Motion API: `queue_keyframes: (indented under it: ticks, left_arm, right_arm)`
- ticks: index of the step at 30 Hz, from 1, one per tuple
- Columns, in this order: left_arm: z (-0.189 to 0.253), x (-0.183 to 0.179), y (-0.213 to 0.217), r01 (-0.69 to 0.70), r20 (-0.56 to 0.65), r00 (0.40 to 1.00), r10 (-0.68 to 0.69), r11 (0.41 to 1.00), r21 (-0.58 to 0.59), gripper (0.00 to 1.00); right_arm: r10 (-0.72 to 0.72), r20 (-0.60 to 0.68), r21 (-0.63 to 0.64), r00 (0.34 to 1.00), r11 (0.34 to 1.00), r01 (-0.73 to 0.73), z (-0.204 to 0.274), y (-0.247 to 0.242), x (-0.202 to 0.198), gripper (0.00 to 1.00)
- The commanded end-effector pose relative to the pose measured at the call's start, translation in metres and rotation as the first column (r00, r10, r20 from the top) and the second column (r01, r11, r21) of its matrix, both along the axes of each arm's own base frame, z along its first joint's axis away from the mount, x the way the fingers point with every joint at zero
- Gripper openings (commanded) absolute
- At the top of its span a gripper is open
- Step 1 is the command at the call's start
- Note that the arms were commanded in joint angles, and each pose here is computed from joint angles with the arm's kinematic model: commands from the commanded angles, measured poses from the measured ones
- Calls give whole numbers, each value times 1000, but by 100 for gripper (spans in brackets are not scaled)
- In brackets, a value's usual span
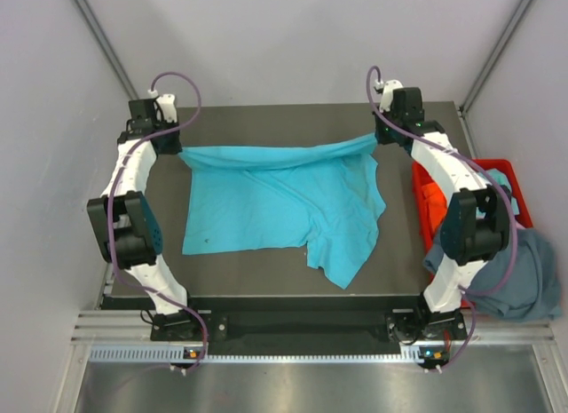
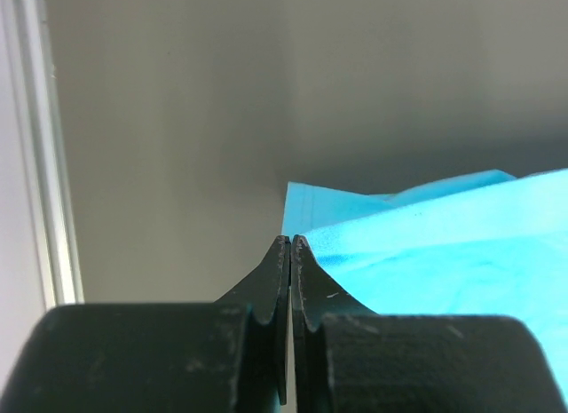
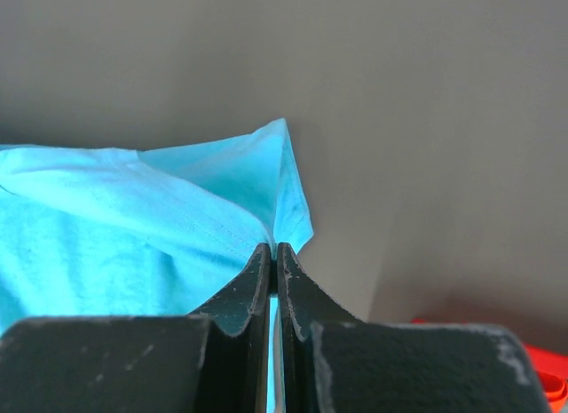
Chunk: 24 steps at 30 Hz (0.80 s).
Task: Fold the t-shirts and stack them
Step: Flatten the tshirt out
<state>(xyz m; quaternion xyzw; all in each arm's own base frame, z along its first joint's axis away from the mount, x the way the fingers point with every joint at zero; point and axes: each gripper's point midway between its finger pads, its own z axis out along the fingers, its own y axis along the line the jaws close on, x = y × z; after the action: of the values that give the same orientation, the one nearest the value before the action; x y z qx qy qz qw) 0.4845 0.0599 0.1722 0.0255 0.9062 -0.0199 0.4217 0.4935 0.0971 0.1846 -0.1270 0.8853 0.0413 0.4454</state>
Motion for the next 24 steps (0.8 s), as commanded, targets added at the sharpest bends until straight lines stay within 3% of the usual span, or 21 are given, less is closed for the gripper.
queue_keyframes:
  ticks: [1, 5, 11, 15, 19, 24]
  left_arm:
    - [25, 17, 0, 6, 43, 999, -5, 1000, -19, 0]
    - [65, 24, -1, -1, 121, 993, 4, 1000, -30, 0]
    - [163, 18, -9, 13, 309, 951, -1, 999, -38, 0]
    - [249, -17, -15, 13, 484, 875, -9, 1000, -4, 0]
    - [307, -61, -13, -32, 600, 800, -9, 998, 58, 0]
    - [371, -137, -24, -68, 739, 674, -29, 993, 101, 0]
  right_arm:
    - [-28, 153, 4, 988, 1000, 28, 53, -6, 13, 0]
    - [-70, 250, 23, 966, 998, 66, 99, -13, 17, 0]
    - [-98, 415, 67, 904, 995, 77, 208, -19, 2, 0]
    - [-121, 550, 88, 826, 992, 87, 289, -31, -34, 0]
    - [-152, 709, 86, 689, 988, 130, 365, -57, -104, 0]
    - [-167, 794, 96, 585, 984, 151, 404, -77, -177, 0]
